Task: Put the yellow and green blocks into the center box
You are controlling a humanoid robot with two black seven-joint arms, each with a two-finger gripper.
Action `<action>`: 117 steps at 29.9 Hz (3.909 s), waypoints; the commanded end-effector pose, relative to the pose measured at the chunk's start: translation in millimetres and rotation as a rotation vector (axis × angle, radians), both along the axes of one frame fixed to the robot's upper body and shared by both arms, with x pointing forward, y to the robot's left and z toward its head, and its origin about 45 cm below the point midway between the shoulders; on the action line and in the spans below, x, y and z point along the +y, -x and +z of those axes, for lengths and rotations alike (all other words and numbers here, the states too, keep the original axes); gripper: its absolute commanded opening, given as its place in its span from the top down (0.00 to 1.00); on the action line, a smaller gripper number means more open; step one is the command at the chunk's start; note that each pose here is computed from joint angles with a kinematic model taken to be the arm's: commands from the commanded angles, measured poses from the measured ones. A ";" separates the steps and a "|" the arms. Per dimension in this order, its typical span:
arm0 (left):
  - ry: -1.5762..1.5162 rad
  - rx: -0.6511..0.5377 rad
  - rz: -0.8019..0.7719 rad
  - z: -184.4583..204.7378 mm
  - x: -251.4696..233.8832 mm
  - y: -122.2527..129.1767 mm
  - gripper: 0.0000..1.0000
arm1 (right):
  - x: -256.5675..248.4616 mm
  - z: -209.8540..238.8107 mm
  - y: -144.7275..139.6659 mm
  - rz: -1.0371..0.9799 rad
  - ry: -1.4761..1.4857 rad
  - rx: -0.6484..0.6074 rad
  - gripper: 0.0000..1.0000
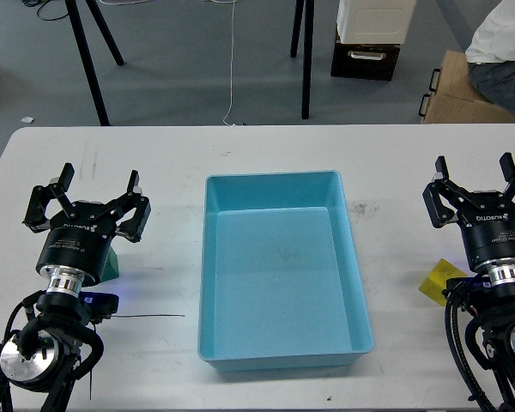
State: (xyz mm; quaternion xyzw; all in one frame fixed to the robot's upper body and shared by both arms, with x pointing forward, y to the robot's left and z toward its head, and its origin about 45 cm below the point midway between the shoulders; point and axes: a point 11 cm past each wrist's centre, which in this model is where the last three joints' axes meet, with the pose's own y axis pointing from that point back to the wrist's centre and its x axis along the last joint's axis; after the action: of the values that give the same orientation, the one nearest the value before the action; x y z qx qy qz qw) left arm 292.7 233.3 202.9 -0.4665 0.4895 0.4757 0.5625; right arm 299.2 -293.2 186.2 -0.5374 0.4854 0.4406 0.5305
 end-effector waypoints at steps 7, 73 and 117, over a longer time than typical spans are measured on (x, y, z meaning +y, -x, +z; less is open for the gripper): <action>0.000 -0.002 0.001 0.8 0.1 -0.7 0.00 | 0.1 1.5 0.5 0.002 0.007 -0.018 0.01; -0.001 -0.023 -0.006 7.4 -1.9 -6.2 0.00 | -82.6 14.3 -10.0 1.439 2.866 -1.123 0.02; -0.001 -0.026 0.007 8.3 2.3 -6.8 0.00 | -52.9 -32.0 -7.7 1.580 2.781 -1.274 0.44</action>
State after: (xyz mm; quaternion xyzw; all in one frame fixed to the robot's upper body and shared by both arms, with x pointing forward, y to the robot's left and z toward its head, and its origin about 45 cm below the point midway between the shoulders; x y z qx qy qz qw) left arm 299.9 235.2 211.7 -0.4740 0.4799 0.4715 0.5680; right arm 306.6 -345.2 154.5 0.7303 0.1524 0.4049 0.5287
